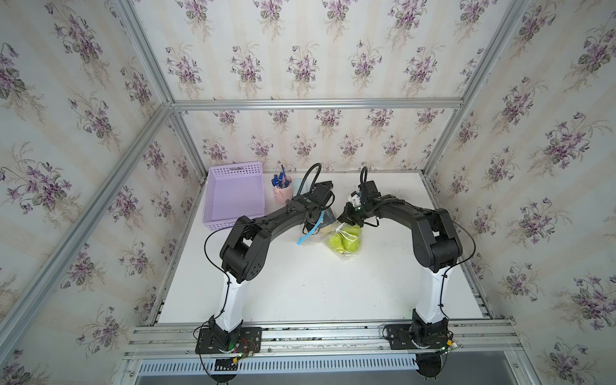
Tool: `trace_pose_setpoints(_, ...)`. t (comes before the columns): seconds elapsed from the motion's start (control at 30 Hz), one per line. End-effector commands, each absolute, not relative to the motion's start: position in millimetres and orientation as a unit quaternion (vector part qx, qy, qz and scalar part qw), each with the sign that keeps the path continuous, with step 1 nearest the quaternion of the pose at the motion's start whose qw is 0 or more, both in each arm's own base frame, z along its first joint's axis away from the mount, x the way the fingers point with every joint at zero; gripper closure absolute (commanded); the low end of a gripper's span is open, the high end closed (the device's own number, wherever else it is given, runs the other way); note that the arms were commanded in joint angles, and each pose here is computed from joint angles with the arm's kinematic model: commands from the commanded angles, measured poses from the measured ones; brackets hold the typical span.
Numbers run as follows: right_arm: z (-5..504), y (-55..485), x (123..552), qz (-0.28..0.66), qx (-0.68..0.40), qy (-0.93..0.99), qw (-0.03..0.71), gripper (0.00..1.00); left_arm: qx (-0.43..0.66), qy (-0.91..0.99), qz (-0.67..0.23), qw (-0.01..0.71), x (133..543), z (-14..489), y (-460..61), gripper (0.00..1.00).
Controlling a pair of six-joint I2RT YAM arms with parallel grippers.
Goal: Open the zip-top bag and take out the pear
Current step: Pick up the pear from the zipper food storage bag.
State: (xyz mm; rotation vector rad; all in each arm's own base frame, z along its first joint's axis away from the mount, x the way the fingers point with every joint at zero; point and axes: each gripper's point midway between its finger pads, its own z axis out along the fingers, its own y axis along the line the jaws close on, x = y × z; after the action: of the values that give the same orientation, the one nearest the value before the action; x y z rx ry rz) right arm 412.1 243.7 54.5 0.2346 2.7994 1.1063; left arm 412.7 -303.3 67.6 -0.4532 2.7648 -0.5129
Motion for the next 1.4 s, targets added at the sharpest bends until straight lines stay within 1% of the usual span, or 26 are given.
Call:
trace_pose_setpoints(0.0, 47, 252, 406, 0.373, 0.063, 0.924, 0.051, 1.00, -0.152, 0.970, -0.141, 0.130, 406, 54, -294, 0.16)
trace_pose_setpoints(0.17, 41, 259, 403, 0.380, 0.058, 0.922, 0.042, 1.00, -0.144, 0.974, -0.127, 0.122, 408, 46, -298, 0.16)
trace_pose_setpoints(0.23, 42, 258, 403, 0.378, 0.058, 0.923, 0.043, 1.00, -0.139, 0.975, -0.124, 0.120, 406, 46, -297, 0.22)
trace_pose_setpoints(0.3, 44, 257, 404, 0.376, 0.058, 0.924, 0.045, 1.00, -0.134, 0.976, -0.122, 0.121, 404, 49, -293, 0.33)
trace_pose_setpoints(0.37, 45, 256, 404, 0.375, 0.059, 0.924, 0.045, 1.00, -0.132, 0.976, -0.127, 0.121, 401, 52, -291, 0.41)
trace_pose_setpoints(0.4, 46, 255, 405, 0.374, 0.060, 0.924, 0.046, 1.00, -0.132, 0.975, -0.128, 0.122, 401, 55, -288, 0.44)
trace_pose_setpoints(0.43, 47, 255, 405, 0.375, 0.060, 0.924, 0.047, 1.00, -0.132, 0.975, -0.131, 0.126, 401, 60, -285, 0.44)
trace_pose_setpoints(0.47, 48, 254, 406, 0.374, 0.061, 0.924, 0.050, 1.00, -0.129, 0.973, -0.137, 0.131, 401, 66, -284, 0.49)
trace_pose_setpoints(0.53, 51, 251, 407, 0.373, 0.065, 0.924, 0.055, 1.00, -0.130, 0.970, -0.150, 0.140, 401, 78, -280, 0.49)
trace_pose_setpoints(0.63, 56, 245, 408, 0.372, 0.072, 0.923, 0.062, 1.00, -0.123, 0.965, -0.185, 0.137, 400, 95, -280, 0.47)
trace_pose_setpoints(0.9, 69, 227, 414, 0.367, 0.088, 0.923, 0.081, 1.00, -0.099, 0.957, -0.265, 0.065, 375, 120, -280, 0.45)
trace_pose_setpoints(0.93, 72, 226, 416, 0.368, 0.088, 0.922, 0.085, 0.98, -0.101, 0.957, -0.264, 0.060, 370, 125, -271, 0.46)
trace_pose_setpoints(0.97, 75, 225, 416, 0.370, 0.086, 0.921, 0.087, 0.96, -0.101, 0.956, -0.268, 0.059, 367, 131, -266, 0.41)
trace_pose_setpoints(1.0, 80, 225, 416, 0.373, 0.082, 0.920, 0.092, 0.91, -0.099, 0.953, -0.281, 0.056, 364, 138, -261, 0.40)
trace_pose_setpoints(1.03, 85, 226, 417, 0.376, 0.076, 0.918, 0.095, 0.83, -0.101, 0.949, -0.294, 0.048, 360, 143, -256, 0.39)
trace_pose_setpoints(1.13, 103, 229, 416, 0.392, 0.054, 0.912, 0.109, 0.67, -0.097, 0.943, -0.316, 0.031, 347, 156, -247, 0.39)
trace_pose_setpoints(1.17, 110, 229, 416, 0.394, 0.047, 0.910, 0.117, 0.63, -0.096, 0.943, -0.317, 0.031, 344, 159, -244, 0.39)
trace_pose_setpoints(1.27, 135, 227, 415, 0.400, 0.016, 0.905, 0.143, 0.55, -0.095, 0.939, -0.329, 0.032, 338, 160, -243, 0.39)
trace_pose_setpoints(1.37, 159, 229, 397, 0.421, -0.020, 0.894, 0.153, 0.49, -0.102, 0.939, -0.326, 0.034, 338, 152, -241, 0.39)
